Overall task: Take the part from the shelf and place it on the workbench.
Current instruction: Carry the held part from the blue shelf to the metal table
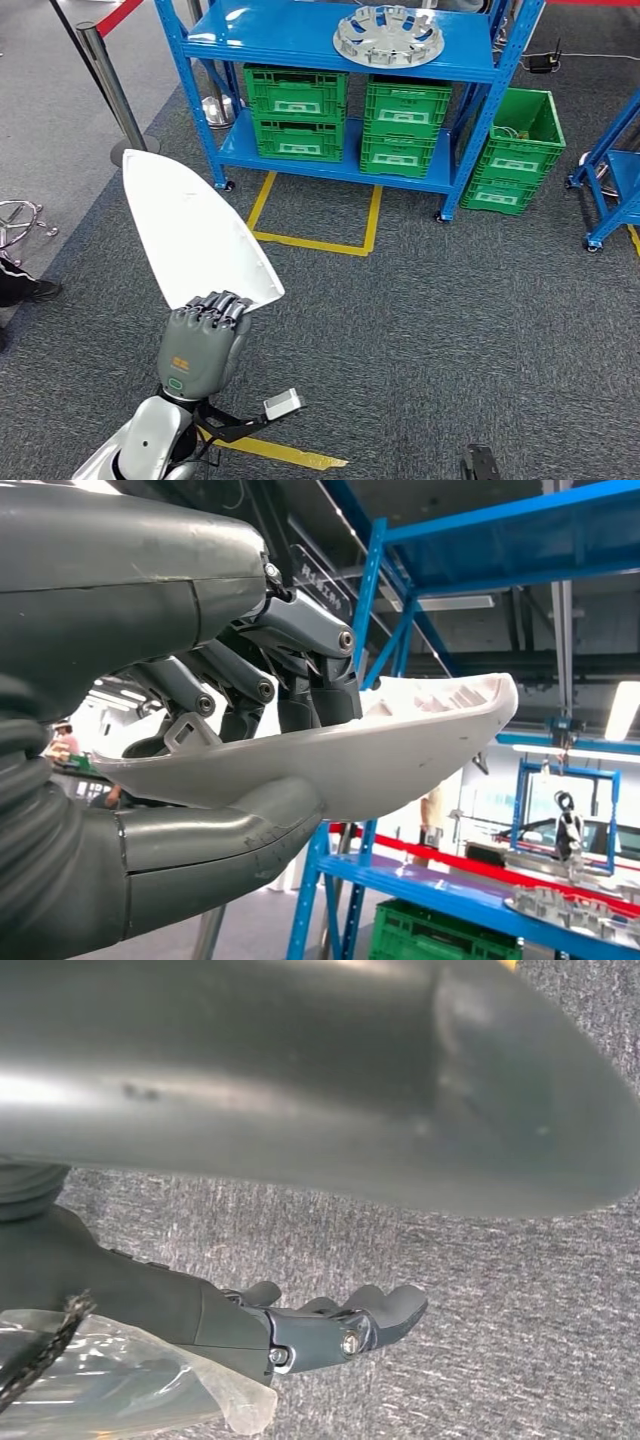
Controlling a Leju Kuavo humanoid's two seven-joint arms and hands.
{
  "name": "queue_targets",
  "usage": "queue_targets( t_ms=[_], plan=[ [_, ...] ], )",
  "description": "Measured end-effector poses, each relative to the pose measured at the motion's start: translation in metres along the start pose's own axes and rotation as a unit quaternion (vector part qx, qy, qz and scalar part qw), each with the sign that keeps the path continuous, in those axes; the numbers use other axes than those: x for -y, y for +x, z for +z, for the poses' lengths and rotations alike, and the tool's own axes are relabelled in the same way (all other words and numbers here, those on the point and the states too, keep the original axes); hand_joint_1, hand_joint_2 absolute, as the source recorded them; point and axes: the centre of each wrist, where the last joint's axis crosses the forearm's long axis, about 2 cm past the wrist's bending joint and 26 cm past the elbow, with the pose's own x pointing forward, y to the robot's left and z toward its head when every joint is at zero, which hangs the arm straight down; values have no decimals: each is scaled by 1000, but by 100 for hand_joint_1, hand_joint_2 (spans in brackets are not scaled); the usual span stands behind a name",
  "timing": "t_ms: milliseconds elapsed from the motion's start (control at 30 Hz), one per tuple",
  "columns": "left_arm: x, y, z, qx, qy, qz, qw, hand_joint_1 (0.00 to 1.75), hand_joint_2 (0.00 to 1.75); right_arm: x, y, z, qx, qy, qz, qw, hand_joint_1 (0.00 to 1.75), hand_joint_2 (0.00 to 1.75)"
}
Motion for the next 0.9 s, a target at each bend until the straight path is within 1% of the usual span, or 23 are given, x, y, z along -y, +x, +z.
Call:
queue_targets(
  t_ms=[400,900],
  plan=[
    [-2,-2,1,-2,0,-3,1000,175,175,-2,1,0,2,-7,6,1000,0,0],
    [-2,1,4,1,-6,-1,1000,175,175,-6,0,0,1,-8,8,1000,0,0]
  ],
)
